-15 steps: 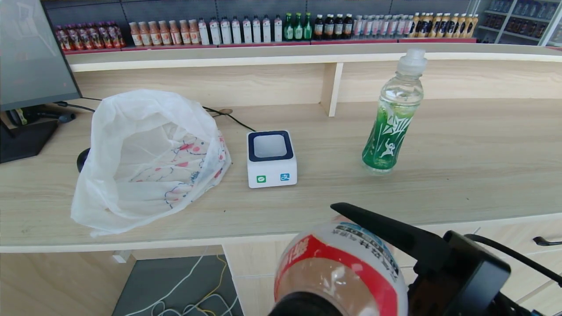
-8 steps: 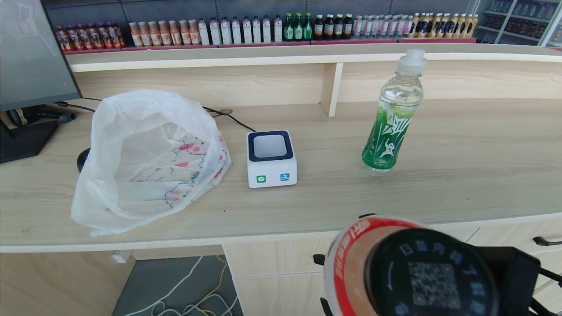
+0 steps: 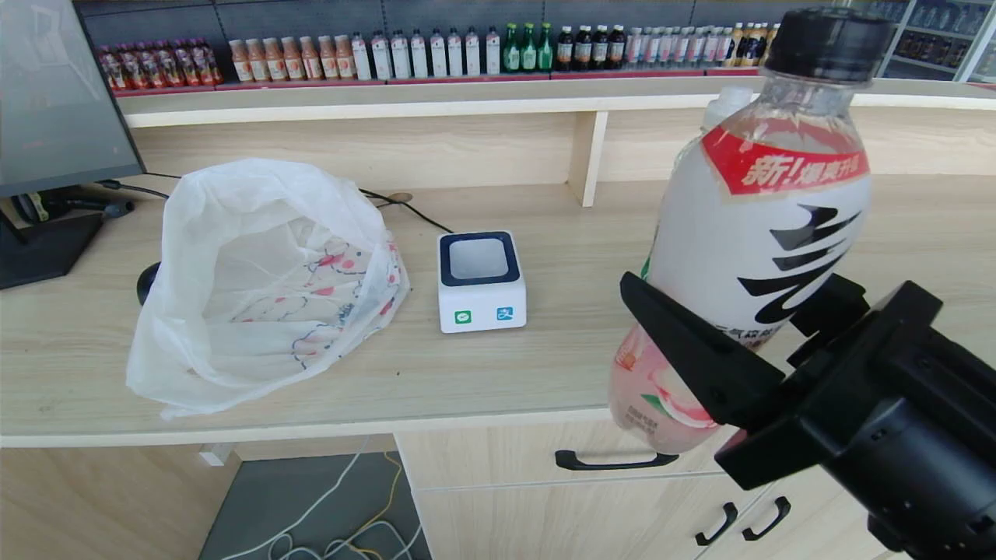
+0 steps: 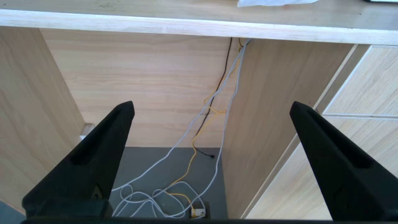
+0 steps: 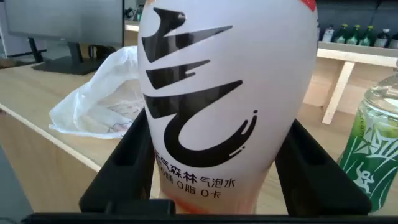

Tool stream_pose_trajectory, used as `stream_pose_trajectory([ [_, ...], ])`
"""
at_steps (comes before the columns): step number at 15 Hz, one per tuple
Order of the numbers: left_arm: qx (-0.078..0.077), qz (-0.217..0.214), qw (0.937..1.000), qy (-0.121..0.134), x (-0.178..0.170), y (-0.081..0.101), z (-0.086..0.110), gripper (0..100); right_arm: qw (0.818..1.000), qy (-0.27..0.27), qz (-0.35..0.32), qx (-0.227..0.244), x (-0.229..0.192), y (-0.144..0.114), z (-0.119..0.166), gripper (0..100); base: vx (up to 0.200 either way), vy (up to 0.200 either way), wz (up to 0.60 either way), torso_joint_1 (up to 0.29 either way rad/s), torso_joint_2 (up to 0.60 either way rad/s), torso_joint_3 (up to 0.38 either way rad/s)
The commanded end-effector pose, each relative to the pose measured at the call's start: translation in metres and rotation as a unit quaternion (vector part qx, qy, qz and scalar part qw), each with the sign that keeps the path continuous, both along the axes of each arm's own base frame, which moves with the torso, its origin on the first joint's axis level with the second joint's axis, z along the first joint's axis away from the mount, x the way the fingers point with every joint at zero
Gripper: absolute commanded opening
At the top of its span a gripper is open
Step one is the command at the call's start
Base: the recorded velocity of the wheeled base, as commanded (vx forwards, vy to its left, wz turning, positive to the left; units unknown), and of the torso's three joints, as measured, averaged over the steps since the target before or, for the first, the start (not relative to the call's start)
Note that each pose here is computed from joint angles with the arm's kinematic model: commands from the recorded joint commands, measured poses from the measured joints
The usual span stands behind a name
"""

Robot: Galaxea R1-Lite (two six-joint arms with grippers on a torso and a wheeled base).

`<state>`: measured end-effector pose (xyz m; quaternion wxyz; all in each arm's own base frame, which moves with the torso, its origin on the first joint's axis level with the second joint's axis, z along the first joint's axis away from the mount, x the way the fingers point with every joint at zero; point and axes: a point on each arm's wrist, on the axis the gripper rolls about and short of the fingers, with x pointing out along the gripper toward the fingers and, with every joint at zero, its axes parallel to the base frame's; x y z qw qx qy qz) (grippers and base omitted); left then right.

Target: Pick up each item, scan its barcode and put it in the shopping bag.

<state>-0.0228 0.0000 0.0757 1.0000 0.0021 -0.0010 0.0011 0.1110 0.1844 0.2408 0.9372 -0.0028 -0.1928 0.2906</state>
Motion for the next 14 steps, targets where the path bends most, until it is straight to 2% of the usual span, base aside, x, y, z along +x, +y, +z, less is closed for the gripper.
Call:
stream_pose_trajectory([
  [1,0.000,0.000,1.0000,-0.001,0.000,0.000,0.000,100,0.998,0.021,-0.040,0.031,0.026,-0.004,0.001,0,0.000,0.000,0.00,0.000,0.00,0.000],
  [4,0.000,0.000,1.0000,-0.001,0.000,0.000,0.000,100,0.992,0.052,-0.055,0.096,0.046,-0.013,0.004,0,0.000,0.000,0.00,0.000,0.00,0.000],
  [7,0.000,0.000,1.0000,-0.001,0.000,0.000,0.000,100,0.987,0.056,-0.077,0.126,0.057,-0.024,0.005,0,0.000,0.000,0.00,0.000,0.00,0.000],
  [12,0.002,0.000,1.0000,-0.001,0.000,0.000,0.000,100,0.984,0.065,-0.117,0.116,0.065,-0.039,-0.005,0,0.000,0.000,0.00,0.000,0.00,0.000],
  [14,0.001,0.000,1.0000,-0.001,0.000,0.000,0.000,100,0.984,0.045,-0.126,0.114,0.065,-0.044,-0.004,0,0.000,0.000,0.00,0.000,0.00,0.000],
])
